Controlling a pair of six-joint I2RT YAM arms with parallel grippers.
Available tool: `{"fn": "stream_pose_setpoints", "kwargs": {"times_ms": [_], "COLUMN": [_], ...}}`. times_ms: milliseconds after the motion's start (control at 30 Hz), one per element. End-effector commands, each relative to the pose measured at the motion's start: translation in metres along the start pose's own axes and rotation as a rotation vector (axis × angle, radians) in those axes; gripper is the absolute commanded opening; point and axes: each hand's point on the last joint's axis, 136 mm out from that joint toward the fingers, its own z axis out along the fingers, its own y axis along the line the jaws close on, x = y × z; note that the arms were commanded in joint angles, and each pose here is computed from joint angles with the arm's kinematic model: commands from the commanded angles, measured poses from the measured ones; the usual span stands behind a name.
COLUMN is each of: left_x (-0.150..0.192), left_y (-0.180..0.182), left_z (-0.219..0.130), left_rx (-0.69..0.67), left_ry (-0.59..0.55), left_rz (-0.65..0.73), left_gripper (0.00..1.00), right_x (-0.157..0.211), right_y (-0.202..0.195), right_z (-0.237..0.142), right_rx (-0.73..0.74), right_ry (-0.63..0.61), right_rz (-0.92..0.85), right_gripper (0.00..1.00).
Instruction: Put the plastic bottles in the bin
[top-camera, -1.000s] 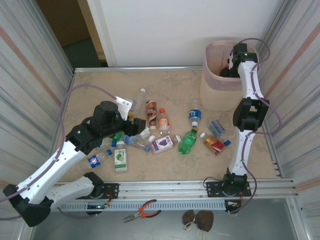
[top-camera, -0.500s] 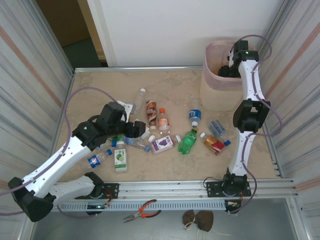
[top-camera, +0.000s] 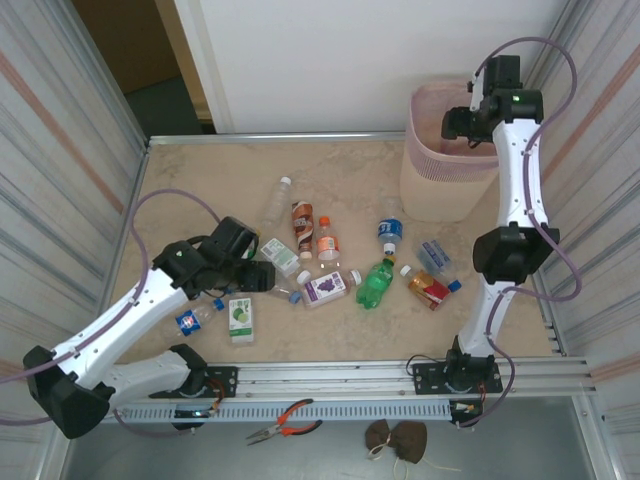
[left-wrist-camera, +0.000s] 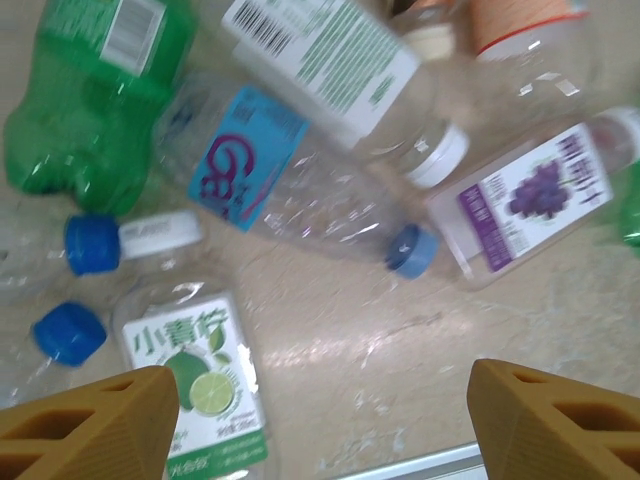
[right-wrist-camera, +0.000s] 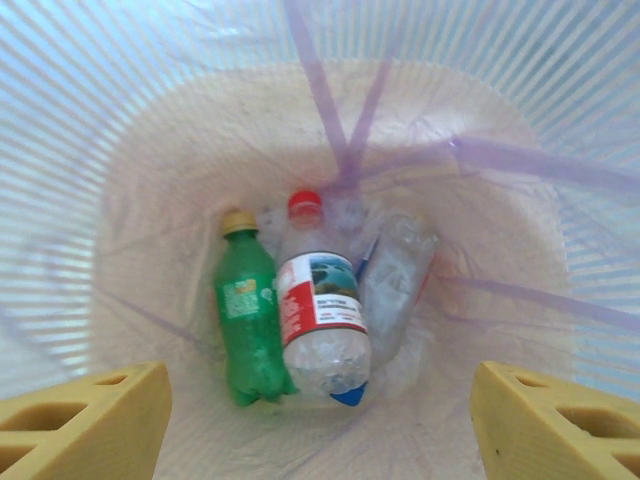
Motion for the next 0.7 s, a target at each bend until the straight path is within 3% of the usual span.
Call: {"fn": "stream_pose_setpoints", "kwargs": {"times_ms": [0, 333, 667], "left_x": [0.026, 0.072, 0.103], "left_y": [0.026, 0.051, 0.043], "left_z": [0.007, 0.03, 0.067], "left_rx": [-0.116, -0.224, -0.206], "left_ry": [0.087, 0.231, 0.321], "left_rz": [-0.065, -0.149, -0.137], "left_gripper": [0.76, 0.81, 0.86], "right_x": [-0.017, -0.021, -0.007], "right_y": [0.018, 0.041, 0.047], "right_z": [-0.043, -0.088, -0.091], "right_rx": [-0.077, -0.222, -0.275], "right_ry": [-0.115, -0.269, -0.277], "right_rz": [0.036, 0.095, 0.129], "right_gripper": [0.77, 0.78, 0.78]}}
